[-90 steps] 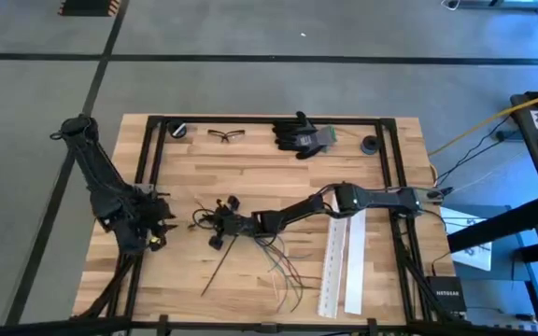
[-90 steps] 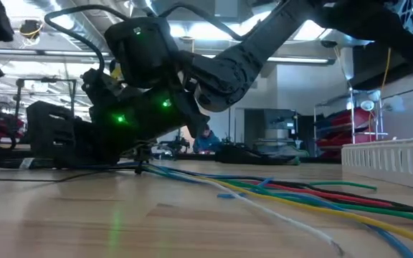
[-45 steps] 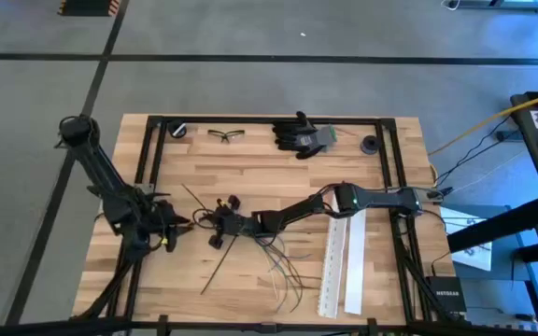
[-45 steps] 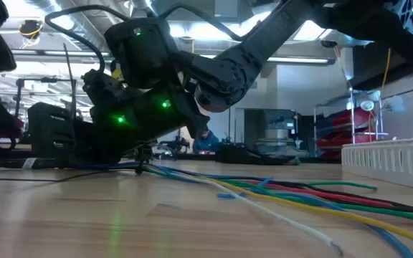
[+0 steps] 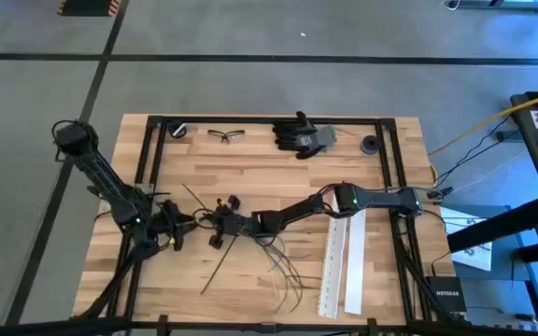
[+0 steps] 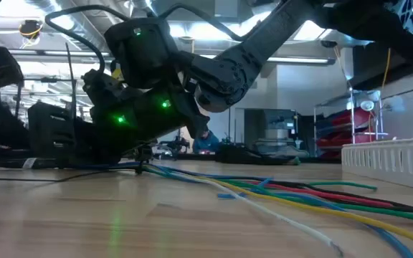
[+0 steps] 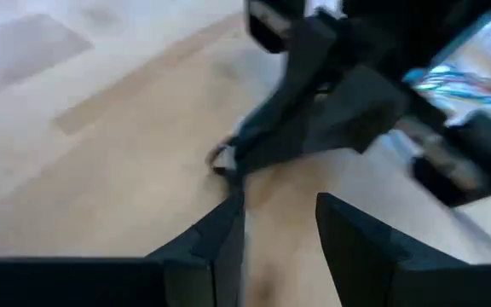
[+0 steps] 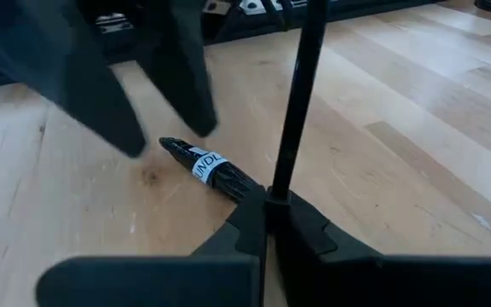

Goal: Ziptie cables
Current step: Wrap the zip tie on the cables

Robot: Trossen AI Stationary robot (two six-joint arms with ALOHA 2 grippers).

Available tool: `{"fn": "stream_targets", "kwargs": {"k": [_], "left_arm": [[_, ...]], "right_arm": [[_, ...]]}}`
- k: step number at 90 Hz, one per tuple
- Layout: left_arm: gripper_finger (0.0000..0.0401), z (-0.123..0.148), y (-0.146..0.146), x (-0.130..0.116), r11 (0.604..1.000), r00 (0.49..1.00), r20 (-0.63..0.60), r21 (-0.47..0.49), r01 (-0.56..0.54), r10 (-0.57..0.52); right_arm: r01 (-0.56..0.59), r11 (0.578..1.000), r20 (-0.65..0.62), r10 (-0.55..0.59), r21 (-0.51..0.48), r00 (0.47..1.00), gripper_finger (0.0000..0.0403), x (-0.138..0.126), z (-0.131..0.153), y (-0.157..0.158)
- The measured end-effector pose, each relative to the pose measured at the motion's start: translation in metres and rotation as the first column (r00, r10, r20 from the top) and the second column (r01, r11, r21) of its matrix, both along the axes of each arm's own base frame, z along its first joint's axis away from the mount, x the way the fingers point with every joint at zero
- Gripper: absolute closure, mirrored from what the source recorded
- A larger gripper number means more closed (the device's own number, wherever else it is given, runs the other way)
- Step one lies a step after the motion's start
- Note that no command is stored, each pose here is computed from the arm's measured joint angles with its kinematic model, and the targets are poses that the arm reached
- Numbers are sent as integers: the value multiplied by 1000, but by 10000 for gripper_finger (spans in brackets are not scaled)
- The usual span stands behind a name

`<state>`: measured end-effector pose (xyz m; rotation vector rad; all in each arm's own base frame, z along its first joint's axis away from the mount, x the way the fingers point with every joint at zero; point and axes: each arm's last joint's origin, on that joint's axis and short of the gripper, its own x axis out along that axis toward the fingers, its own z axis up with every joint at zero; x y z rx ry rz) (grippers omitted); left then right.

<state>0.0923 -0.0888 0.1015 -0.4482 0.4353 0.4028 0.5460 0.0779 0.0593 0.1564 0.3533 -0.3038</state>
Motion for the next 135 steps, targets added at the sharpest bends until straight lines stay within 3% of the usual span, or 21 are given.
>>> {"fn": "stream_targets", "kwargs": {"k": [14, 26, 42, 60, 95, 113, 135], "left_arm": [[270, -3, 5, 8, 996, 999, -6, 80, -49, 50], [270, -4, 7, 14, 984, 999, -41, 176, -20, 28], [270, -6, 9, 18, 979, 997, -61, 200, -28, 41], [270, -8, 12, 22, 952, 992, -126, 306, 26, 14], [270, -14, 15, 34, 931, 984, -176, 362, 48, 18], [270, -16, 13, 35, 892, 970, -239, 424, 154, -53], [286, -16, 15, 37, 881, 969, -244, 451, 144, -34]], "right_arm": [[0, 1000, 2, 0, 0, 1000, 403, 0, 0, 0], [0, 1000, 2, 0, 1, 1000, 403, 0, 0, 0], [0, 1000, 2, 0, 0, 1000, 403, 0, 0, 0], [0, 1000, 2, 0, 1, 1000, 403, 0, 0, 0], [8, 1000, -1, -8, -3, 1000, 403, 0, 0, 0], [6, 1000, -5, -6, -4, 1000, 403, -1, -1, 0], [6, 1000, -2, -6, -2, 1000, 403, 0, 0, 0]]}}
